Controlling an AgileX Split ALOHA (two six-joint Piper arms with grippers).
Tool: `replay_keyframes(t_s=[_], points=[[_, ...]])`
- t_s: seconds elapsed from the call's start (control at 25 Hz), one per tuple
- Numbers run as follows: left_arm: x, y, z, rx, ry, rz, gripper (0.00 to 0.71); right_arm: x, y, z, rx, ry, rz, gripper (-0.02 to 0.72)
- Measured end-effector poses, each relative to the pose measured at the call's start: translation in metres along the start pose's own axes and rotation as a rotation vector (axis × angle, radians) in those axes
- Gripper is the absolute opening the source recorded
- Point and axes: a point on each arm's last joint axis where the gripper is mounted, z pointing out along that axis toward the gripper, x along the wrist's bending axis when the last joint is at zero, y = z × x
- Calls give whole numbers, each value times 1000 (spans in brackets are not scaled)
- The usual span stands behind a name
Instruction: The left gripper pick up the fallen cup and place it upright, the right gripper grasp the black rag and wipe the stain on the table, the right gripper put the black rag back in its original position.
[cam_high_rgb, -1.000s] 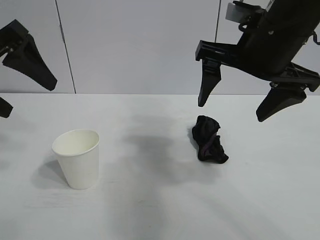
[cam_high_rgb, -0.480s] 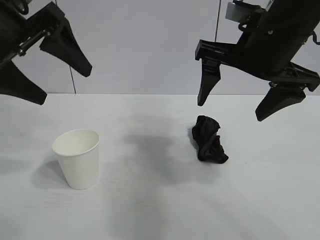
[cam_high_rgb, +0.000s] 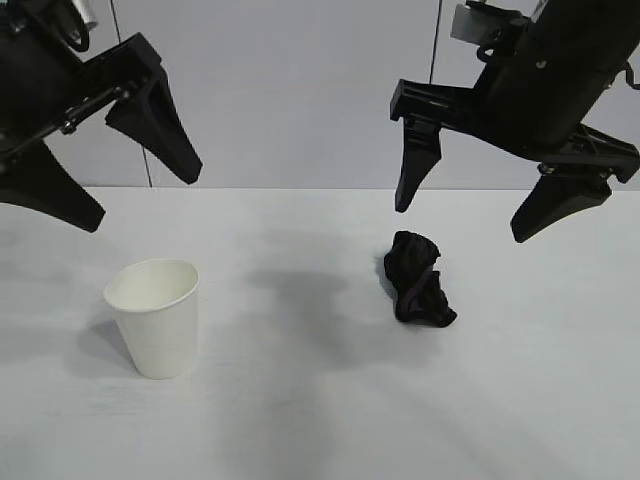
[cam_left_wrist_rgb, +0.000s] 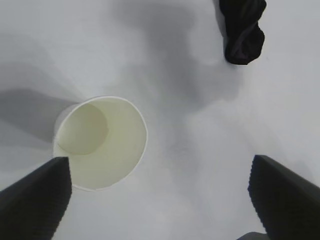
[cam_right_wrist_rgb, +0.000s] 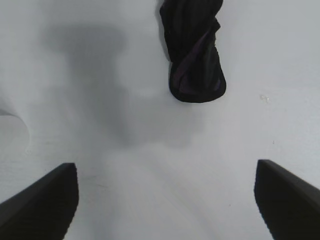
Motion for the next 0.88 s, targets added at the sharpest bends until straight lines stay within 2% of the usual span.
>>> replay_keyframes(t_s=[0.24, 0.48, 0.88], points=[[0, 1, 0, -5, 1, 4, 693, 0, 0, 0, 2, -1, 0, 662], [1, 0, 0, -1, 13, 87, 693, 0, 0, 0, 2, -1, 0, 662], [1, 1, 0, -4, 16, 95, 693, 0, 0, 0, 2, -1, 0, 662]])
